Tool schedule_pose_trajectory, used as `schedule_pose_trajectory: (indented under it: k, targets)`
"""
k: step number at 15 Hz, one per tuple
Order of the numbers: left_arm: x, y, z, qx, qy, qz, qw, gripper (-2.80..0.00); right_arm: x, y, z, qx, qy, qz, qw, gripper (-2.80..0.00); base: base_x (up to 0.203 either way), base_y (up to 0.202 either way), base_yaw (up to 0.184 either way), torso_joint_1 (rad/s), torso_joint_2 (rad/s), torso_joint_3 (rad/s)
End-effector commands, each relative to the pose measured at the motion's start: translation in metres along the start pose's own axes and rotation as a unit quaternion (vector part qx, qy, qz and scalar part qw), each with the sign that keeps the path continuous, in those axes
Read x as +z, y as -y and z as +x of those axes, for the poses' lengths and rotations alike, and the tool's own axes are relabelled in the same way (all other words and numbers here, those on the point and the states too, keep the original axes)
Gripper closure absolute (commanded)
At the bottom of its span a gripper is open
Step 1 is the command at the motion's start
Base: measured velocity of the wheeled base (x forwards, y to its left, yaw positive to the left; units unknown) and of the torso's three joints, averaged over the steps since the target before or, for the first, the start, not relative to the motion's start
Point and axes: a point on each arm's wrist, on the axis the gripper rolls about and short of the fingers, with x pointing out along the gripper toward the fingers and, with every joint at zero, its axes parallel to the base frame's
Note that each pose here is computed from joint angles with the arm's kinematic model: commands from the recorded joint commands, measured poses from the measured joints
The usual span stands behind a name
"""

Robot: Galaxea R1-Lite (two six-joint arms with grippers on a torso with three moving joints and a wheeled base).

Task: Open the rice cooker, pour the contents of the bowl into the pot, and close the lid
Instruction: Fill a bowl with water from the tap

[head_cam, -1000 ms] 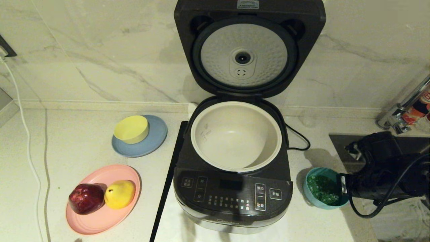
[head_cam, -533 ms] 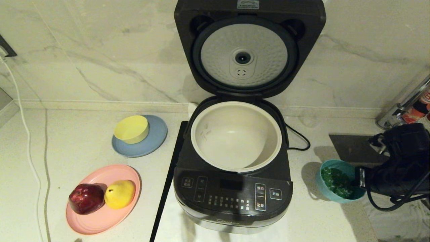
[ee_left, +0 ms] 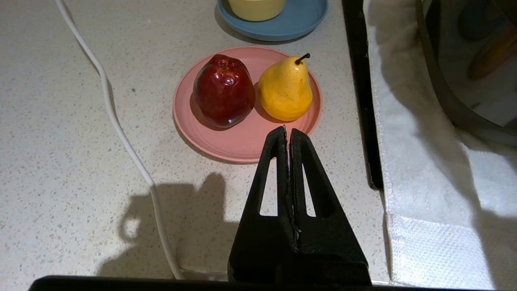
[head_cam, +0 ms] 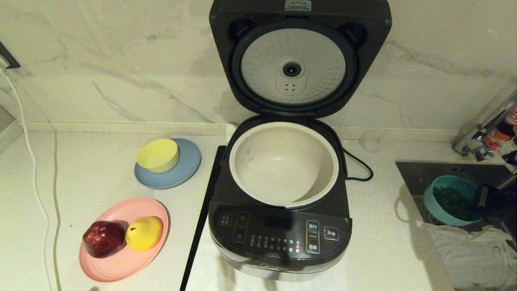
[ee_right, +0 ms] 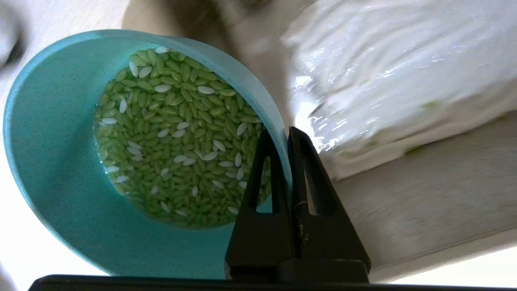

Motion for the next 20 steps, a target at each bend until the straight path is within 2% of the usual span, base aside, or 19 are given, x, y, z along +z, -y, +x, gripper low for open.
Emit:
schedule_pose_trajectory:
  k: [1,7,13,15,17,20]
  targets:
    - [0.000,0.000,0.000,0.000,0.000,0.000,1.0000,0.00,0.015,0.034,0.017,-0.028,-0.004,0.045,0.999,0.00,0.000,0.000,0.000,0.000,0.00,0.000]
    - [0.000,0.000,0.000,0.000,0.000,0.000,1.0000,0.00,0.035,0.116,0.057,-0.081,-0.013,0.122,0.989,0.00,0.000,0.000,0.000,0.000,0.00,0.000]
    - [0.000,0.000,0.000,0.000,0.000,0.000,1.0000,0.00,0.052,0.176,0.084,-0.104,-0.001,0.171,0.980,0.00,0.000,0.000,0.000,0.000,0.00,0.000]
    - [0.000,0.000,0.000,0.000,0.000,0.000,1.0000,0.00,0.059,0.185,0.089,-0.100,0.001,0.176,0.979,0.00,0.000,0.000,0.000,0.000,0.00,0.000]
    - [0.000,0.000,0.000,0.000,0.000,0.000,1.0000,0.00,0.066,0.188,0.093,-0.081,0.004,0.178,0.981,0.00,0.000,0.000,0.000,0.000,0.00,0.000]
    - [0.000,0.000,0.000,0.000,0.000,0.000,1.0000,0.00,0.077,0.190,0.098,-0.076,0.009,0.178,0.981,0.00,0.000,0.000,0.000,0.000,0.00,0.000]
